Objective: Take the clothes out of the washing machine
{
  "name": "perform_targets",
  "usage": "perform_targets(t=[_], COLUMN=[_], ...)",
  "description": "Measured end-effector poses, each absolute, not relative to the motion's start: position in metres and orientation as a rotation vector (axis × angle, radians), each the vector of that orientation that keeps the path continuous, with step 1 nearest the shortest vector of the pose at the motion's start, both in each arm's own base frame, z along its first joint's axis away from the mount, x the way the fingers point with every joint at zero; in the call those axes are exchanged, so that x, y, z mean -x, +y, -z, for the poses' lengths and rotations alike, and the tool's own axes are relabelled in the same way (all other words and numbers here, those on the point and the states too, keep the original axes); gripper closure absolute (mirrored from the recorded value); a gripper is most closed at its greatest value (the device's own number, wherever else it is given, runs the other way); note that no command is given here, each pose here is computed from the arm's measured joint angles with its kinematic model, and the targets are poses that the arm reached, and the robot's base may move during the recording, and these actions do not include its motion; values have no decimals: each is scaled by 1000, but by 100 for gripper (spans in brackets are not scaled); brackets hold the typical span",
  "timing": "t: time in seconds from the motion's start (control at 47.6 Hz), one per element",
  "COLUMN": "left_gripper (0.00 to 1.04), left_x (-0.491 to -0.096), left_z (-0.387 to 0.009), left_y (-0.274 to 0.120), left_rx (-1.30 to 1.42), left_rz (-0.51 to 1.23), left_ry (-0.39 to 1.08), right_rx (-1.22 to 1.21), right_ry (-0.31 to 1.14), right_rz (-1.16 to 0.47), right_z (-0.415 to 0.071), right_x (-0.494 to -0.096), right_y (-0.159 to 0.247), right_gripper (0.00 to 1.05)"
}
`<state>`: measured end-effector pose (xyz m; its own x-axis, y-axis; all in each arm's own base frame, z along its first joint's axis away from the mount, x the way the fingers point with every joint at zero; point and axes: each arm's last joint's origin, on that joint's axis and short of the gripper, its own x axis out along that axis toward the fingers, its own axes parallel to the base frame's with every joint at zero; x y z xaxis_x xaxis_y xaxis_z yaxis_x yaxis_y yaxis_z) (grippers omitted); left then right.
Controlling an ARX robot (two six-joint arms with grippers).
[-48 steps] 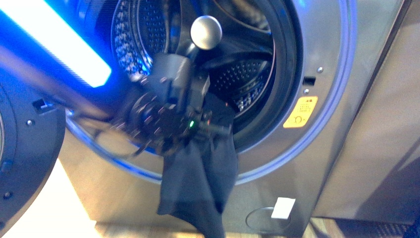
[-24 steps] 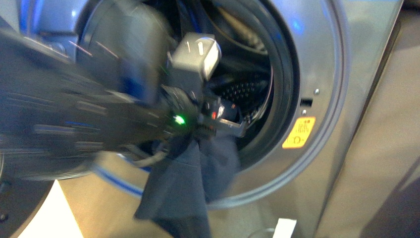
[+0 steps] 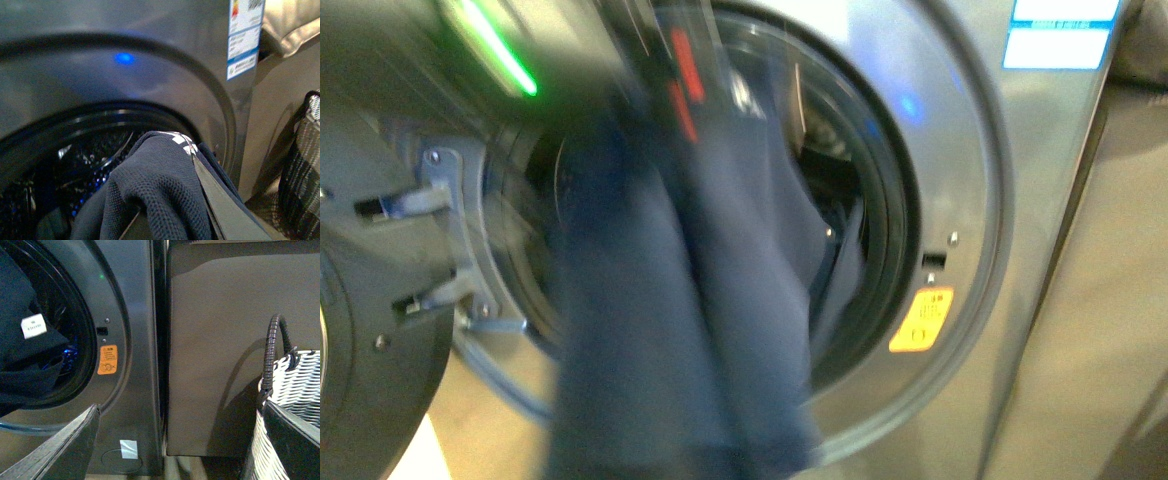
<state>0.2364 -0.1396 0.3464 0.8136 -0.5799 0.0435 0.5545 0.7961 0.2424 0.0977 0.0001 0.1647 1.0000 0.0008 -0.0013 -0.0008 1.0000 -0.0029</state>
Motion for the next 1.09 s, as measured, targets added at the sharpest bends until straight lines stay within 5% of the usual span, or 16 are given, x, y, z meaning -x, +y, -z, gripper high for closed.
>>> perform_targets(t=[0.504,1.093], left_gripper=[98,98], left_x=[-218,-245], left_z=[-464,-547], left_y=[-171,-230], left_rx=[-234,-146], left_rz=[794,924], left_ry=[-299,-291], right_rx=[3,3], right_ry=[1,1], right_rz=[-1,-1], right_z=[-165,-165], right_x=[-98,-98], right_y=[0,0], right_gripper=[8,8])
